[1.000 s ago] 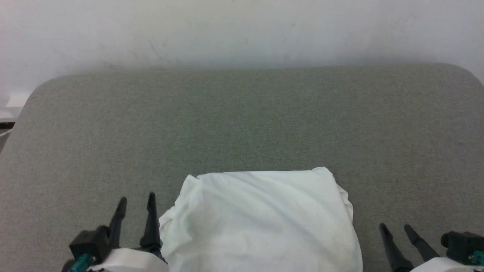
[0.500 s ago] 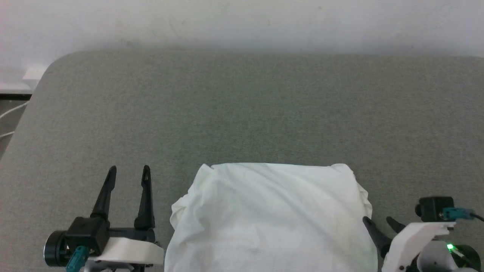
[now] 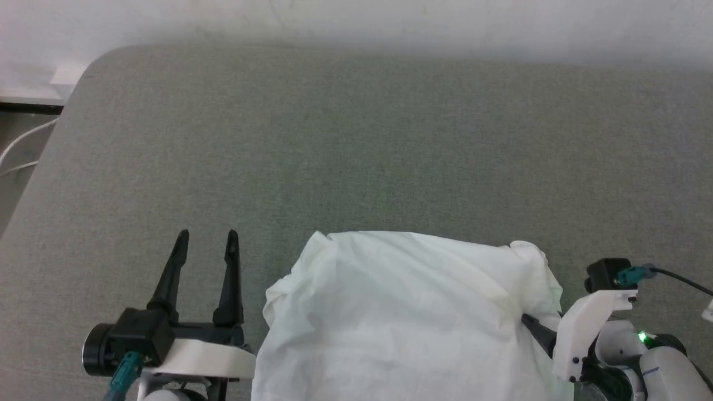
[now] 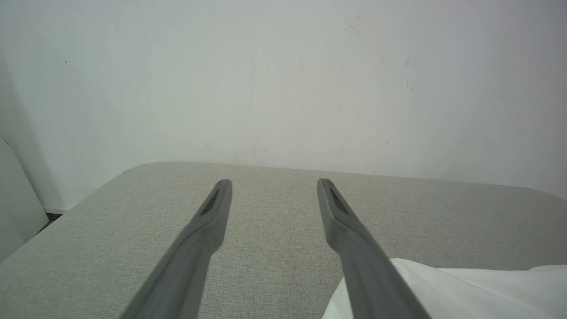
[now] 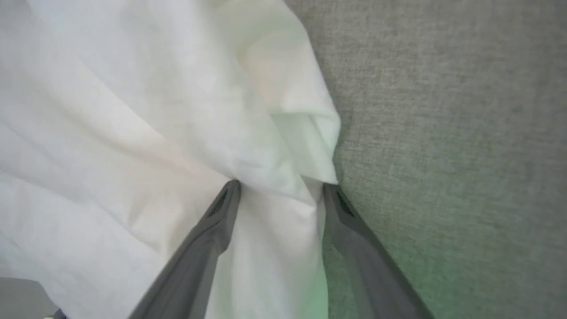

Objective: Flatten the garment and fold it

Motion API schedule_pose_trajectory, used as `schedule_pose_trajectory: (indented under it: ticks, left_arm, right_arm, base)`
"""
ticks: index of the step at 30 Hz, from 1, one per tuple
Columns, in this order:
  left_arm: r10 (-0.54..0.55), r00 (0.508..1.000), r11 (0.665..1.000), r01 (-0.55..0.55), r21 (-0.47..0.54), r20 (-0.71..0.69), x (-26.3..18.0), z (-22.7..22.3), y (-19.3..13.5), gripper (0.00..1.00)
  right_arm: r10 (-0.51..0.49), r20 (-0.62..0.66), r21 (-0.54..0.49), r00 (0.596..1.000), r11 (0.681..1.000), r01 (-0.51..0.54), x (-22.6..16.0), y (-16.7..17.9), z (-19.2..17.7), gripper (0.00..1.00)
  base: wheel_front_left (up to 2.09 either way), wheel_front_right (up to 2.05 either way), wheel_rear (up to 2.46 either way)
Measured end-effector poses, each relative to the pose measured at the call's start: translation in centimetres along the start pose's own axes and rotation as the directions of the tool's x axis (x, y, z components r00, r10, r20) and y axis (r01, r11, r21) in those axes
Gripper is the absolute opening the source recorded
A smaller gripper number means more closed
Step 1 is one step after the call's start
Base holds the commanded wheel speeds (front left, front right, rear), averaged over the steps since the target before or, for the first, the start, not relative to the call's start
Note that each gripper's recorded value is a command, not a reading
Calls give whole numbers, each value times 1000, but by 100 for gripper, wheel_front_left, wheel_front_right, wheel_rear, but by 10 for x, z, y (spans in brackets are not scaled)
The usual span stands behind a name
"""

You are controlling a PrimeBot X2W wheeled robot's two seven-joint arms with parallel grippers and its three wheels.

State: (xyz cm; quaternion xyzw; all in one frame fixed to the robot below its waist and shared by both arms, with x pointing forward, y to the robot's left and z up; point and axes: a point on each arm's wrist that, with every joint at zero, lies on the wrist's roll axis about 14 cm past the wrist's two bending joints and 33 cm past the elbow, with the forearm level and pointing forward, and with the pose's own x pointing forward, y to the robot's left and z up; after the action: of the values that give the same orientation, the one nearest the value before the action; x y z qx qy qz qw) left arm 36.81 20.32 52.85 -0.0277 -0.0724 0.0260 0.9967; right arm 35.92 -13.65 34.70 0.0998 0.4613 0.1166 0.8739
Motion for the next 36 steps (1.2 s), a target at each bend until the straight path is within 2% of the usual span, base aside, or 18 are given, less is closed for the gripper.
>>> schedule_pose_trajectory:
  ticks: [1, 2, 7, 14, 21, 26, 30, 33, 36]
  left_arm:
    - [-2, 1000, 1000, 2, 1, -1, 0, -1, 0, 100]
    - [1, 1000, 1000, -1, 2, -3, 0, -1, 1, 100]
    - [-3, 1000, 1000, 3, 6, 0, -1, -1, 0, 100]
    - [-38, 999, 999, 38, -3, 20, 1, 5, -10, 100]
    - [-66, 998, 998, 66, -8, 24, 5, 4, -20, 100]
    - [-74, 997, 997, 74, -19, 15, 8, 0, -25, 100]
    - [-79, 997, 997, 80, -23, 12, 11, -2, -28, 100]
    - [-84, 996, 996, 85, -27, 13, 12, -2, -30, 100]
    - [-90, 996, 995, 90, -31, 19, 12, 0, -32, 100]
  right_arm:
    - [6, -12, -3, 1000, 1000, -6, 1, 1, 0, 6]
    - [12, -17, -3, 1000, 1000, -12, 1, 2, 0, 0]
    - [48, -2, -6, 999, 999, -48, -2, 14, 3, 0]
    - [28, 109, -19, 994, 999, -26, -16, 6, 24, 0]
    - [-110, 223, 53, 969, 994, 101, -41, -51, 67, 0]
    - [-226, 226, 109, 948, 972, 206, -60, -95, 70, 0]
    - [-280, 193, 118, 940, 958, 262, -75, -114, 63, 0]
    - [-262, 163, 107, 951, 963, 247, -78, -106, 59, 0]
    - [-155, 160, 113, 975, 984, 138, -76, -72, 64, 0]
  base:
    - [0, 0, 0]
    - [0, 0, 0]
    - [0, 0, 0]
    - [0, 0, 0]
    - [0, 0, 0]
    - [0, 0, 0]
    - [0, 0, 0]
    - [0, 0, 0]
    - [0, 0, 0]
